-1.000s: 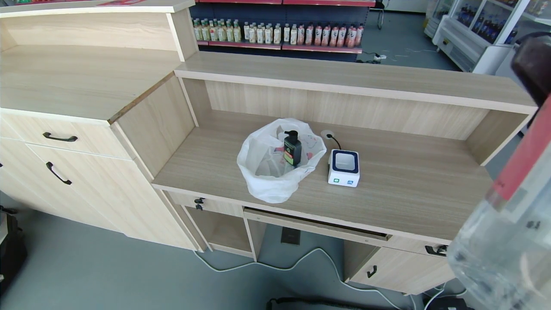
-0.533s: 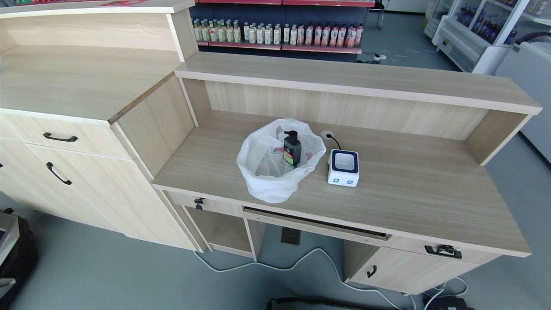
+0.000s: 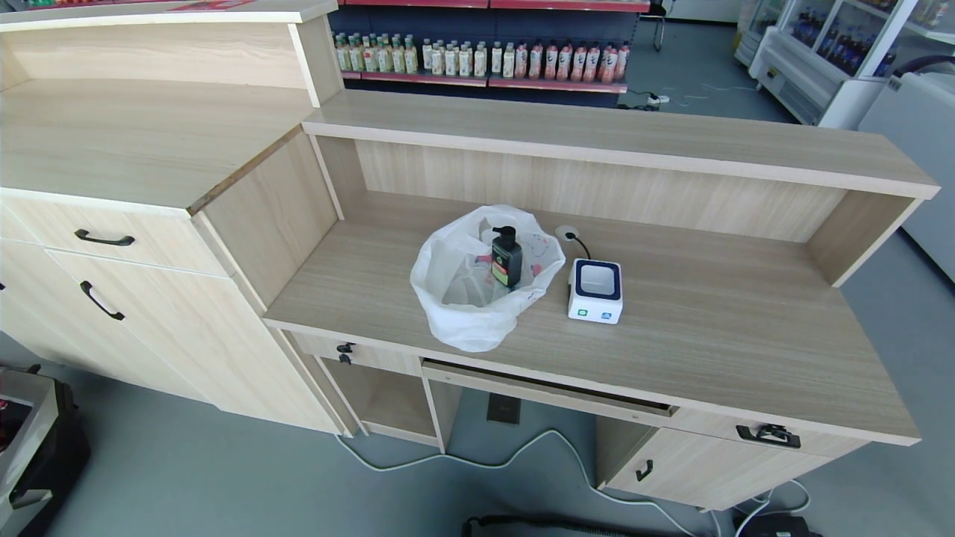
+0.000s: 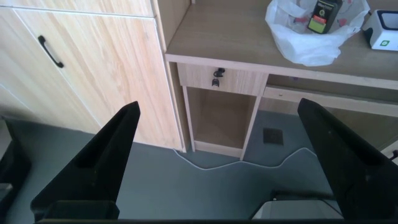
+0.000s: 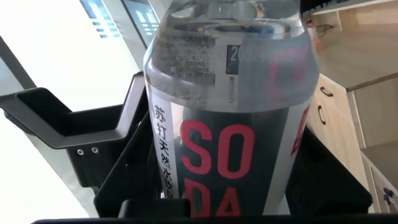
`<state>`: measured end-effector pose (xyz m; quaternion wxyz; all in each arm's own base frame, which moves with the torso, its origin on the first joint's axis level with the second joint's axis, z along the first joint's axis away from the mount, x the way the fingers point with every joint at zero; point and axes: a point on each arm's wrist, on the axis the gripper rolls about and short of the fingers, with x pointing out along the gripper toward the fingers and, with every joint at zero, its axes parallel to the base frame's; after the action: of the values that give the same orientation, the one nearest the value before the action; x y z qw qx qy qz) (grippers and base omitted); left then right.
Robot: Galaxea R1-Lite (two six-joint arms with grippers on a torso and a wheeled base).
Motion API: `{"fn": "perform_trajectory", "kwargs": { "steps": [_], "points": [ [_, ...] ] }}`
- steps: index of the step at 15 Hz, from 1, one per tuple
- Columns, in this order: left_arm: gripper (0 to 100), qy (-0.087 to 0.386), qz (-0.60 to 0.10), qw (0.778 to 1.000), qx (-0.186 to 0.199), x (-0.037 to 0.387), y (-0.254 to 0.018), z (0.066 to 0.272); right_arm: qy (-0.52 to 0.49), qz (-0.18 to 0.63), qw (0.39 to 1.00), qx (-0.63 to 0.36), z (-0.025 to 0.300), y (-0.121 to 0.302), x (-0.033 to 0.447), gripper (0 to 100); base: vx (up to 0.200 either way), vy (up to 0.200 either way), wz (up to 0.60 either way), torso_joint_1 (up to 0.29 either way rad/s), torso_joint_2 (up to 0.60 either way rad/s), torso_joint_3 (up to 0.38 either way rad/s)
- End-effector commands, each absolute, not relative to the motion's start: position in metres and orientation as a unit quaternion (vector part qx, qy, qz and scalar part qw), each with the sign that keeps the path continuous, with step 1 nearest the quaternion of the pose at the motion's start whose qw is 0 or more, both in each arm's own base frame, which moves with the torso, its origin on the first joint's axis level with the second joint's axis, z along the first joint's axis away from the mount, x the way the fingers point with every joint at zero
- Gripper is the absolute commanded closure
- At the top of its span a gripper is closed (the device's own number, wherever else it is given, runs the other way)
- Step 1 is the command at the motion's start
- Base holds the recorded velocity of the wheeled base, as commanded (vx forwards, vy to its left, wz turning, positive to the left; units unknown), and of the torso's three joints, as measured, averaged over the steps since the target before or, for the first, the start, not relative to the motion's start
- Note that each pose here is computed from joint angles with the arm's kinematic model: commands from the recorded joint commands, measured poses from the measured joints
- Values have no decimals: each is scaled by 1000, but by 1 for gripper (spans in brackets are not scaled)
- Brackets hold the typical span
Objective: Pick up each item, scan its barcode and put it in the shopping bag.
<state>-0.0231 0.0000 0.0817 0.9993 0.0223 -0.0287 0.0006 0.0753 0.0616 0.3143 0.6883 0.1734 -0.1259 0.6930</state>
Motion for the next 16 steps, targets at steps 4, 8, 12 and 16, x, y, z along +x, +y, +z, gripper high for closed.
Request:
{"fn": "perform_trajectory", "kwargs": {
  "steps": [4, 8, 12, 16],
  "points": [
    [0, -29, 1, 999, 22, -23, 0, 82, -123, 692, 689, 176, 313, 63, 77, 100, 0, 0, 0, 0, 0, 0],
    [0, -29, 1, 999, 22, -23, 0, 82, -129, 692, 688, 174, 315, 60, 73, 100, 0, 0, 0, 0, 0, 0],
    [0, -29, 1, 999, 22, -23, 0, 82, -121, 681, 701, 176, 313, 53, 66, 100, 0, 0, 0, 0, 0, 0],
    [0, -29, 1, 999, 22, -23, 0, 82, -151, 617, 748, 191, 324, 55, 87, 100, 0, 0, 0, 0, 0, 0]
  ]
}}
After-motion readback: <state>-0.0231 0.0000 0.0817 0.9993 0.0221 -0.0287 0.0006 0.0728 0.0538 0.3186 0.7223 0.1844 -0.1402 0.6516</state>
